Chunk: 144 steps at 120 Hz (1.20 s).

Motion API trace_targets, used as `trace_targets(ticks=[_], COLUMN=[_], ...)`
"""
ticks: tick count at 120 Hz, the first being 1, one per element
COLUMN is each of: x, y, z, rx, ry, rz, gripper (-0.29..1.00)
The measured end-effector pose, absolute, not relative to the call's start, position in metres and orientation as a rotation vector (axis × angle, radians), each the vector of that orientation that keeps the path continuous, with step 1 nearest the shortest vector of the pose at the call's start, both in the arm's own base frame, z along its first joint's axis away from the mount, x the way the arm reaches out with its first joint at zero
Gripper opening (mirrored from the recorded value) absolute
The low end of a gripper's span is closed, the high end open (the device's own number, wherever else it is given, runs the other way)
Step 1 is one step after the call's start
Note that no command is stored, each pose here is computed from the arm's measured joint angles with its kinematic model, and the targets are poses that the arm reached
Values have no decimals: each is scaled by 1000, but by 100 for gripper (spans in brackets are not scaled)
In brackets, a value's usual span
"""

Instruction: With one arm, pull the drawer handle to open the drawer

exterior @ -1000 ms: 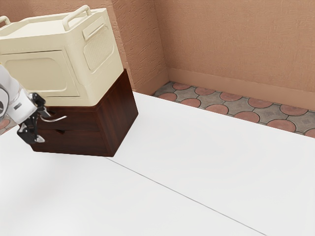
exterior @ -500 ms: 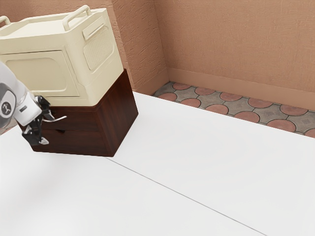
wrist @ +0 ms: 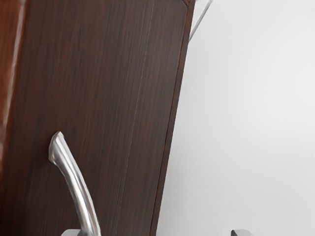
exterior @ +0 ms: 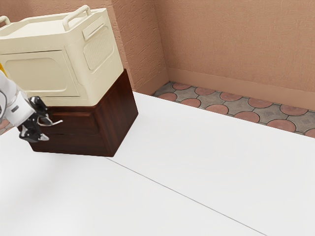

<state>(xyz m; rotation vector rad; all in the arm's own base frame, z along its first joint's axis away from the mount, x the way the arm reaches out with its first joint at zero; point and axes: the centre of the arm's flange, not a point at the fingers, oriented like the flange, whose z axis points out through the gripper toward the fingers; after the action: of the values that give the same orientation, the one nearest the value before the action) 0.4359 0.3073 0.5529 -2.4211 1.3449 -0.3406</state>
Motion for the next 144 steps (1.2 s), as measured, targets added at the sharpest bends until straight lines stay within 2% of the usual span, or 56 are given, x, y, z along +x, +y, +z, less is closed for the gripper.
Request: trace_targets(ticks=[144], x=[347], y=[282], z=[542], rx=[-2474], ry=[1317], rz=[-458], gripper=[31])
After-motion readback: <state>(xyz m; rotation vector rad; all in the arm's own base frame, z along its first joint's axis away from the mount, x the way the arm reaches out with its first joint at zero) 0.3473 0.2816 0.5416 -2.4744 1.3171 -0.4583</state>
